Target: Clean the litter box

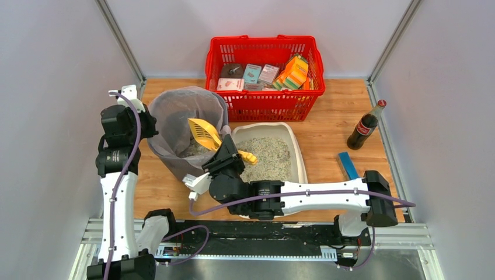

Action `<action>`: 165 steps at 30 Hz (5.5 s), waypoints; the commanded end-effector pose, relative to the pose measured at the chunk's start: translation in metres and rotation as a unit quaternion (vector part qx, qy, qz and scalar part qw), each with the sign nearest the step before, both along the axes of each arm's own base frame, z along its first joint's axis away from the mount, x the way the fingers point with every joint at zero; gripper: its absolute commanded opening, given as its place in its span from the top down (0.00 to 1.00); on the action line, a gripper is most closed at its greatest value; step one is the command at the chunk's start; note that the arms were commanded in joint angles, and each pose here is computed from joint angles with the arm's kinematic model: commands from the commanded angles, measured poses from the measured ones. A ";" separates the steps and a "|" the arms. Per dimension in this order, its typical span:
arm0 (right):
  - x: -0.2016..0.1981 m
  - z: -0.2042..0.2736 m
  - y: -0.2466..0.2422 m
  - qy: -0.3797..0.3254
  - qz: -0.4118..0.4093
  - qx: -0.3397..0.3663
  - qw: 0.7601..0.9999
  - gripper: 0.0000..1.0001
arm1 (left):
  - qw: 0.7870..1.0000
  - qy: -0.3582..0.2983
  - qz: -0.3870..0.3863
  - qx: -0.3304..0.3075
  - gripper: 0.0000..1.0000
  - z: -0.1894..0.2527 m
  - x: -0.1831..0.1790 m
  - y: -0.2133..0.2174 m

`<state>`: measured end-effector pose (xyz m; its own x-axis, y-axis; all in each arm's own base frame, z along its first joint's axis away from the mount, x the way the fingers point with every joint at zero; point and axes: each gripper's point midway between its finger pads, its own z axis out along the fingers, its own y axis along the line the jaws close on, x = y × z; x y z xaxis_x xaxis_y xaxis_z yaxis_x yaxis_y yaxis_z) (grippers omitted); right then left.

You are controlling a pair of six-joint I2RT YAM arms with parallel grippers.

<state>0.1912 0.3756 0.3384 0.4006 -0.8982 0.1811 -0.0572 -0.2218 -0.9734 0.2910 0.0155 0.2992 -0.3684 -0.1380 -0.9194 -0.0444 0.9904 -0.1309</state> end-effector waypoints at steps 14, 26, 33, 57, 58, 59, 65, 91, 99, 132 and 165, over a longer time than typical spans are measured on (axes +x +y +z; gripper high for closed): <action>0.012 0.063 0.019 0.050 0.000 0.258 0.965 1.00 | 0.999 0.041 0.030 0.000 1.00 -0.024 -0.007 0.008; 0.020 0.096 0.001 0.111 0.015 0.435 0.893 1.00 | 0.997 0.044 0.058 0.024 0.97 -0.026 -0.008 0.022; 0.049 0.107 -0.029 0.189 0.013 0.558 0.808 1.00 | 0.998 0.023 0.055 0.032 0.49 -0.021 -0.009 0.022; 0.060 -0.011 -0.214 0.310 -0.184 0.657 0.663 1.00 | 0.989 -0.061 0.104 0.085 0.25 0.042 -0.030 0.040; 0.059 -0.017 -0.220 0.307 -0.195 0.658 0.659 1.00 | 0.988 -0.064 0.109 0.084 0.25 0.045 -0.030 0.041; 0.059 -0.026 -0.225 0.307 -0.210 0.656 0.656 1.00 | 0.987 -0.068 0.118 0.084 0.25 0.050 -0.032 0.043; 0.049 -0.064 -0.231 0.336 -0.250 0.632 0.652 1.00 | 0.983 -0.071 0.136 0.096 0.25 0.066 -0.042 0.046; -0.025 -0.137 -0.174 0.558 -0.420 0.381 0.605 1.00 | 0.985 -0.077 -0.066 0.142 0.15 0.053 -0.006 -0.048; -0.031 -0.149 -0.161 0.575 -0.457 0.342 0.586 1.00 | 0.985 -0.053 -0.062 0.152 0.12 0.042 0.000 -0.046; -0.056 -0.222 -0.134 0.606 -0.525 0.228 0.553 1.00 | 0.983 -0.028 -0.031 0.177 0.12 0.030 0.004 -0.032; 0.035 -0.277 -0.089 0.521 -0.519 0.359 0.575 1.00 | 0.983 -0.013 -0.037 0.178 0.14 0.022 0.010 -0.035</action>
